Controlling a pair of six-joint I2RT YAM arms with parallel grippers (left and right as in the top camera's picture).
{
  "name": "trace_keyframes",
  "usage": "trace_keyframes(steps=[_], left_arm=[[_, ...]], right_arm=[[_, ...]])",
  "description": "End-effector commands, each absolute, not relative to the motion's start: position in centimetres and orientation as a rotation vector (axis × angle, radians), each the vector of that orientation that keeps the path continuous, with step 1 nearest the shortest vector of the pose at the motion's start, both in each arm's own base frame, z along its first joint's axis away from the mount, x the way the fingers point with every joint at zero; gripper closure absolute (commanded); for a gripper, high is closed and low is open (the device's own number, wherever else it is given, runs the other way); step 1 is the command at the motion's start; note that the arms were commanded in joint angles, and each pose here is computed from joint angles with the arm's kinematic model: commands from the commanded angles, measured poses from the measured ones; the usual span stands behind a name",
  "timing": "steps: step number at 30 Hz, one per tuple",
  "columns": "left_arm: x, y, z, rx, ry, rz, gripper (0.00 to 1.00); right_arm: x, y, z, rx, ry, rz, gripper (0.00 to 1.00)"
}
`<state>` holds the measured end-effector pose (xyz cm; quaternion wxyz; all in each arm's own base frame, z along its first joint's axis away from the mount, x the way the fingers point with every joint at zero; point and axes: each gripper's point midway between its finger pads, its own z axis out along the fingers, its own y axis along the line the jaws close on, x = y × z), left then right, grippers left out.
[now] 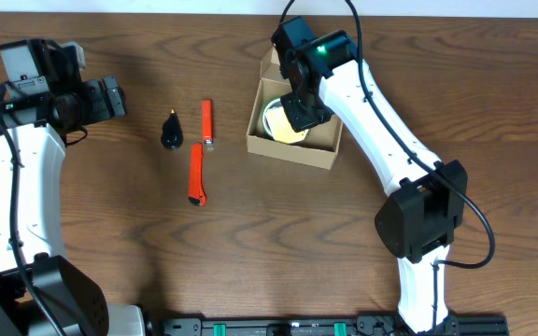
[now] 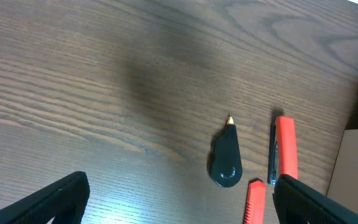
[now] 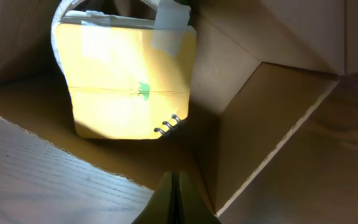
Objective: Pack container
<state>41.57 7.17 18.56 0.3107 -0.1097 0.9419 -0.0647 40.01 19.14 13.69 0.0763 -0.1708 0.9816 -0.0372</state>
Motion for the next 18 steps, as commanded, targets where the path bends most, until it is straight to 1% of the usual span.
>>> trace_keyframes(steps=[1,9,18], left_arm=[[41.9,7.3,19.4,-0.279,2.469,-0.159,0.05],[41.9,7.3,19.4,-0.279,2.469,-0.159,0.05],[41.9,7.3,19.4,-0.279,2.469,-0.159,0.05]], right_arm=[[40.2,18.5,14.4,-0.509,2.923,-0.130,0.98],[39.3,17.6,11.7,-0.512,2.983,-0.155,0.98],[39.2,17.3,9.8,-0.507,3.000,-0.151,0.99]])
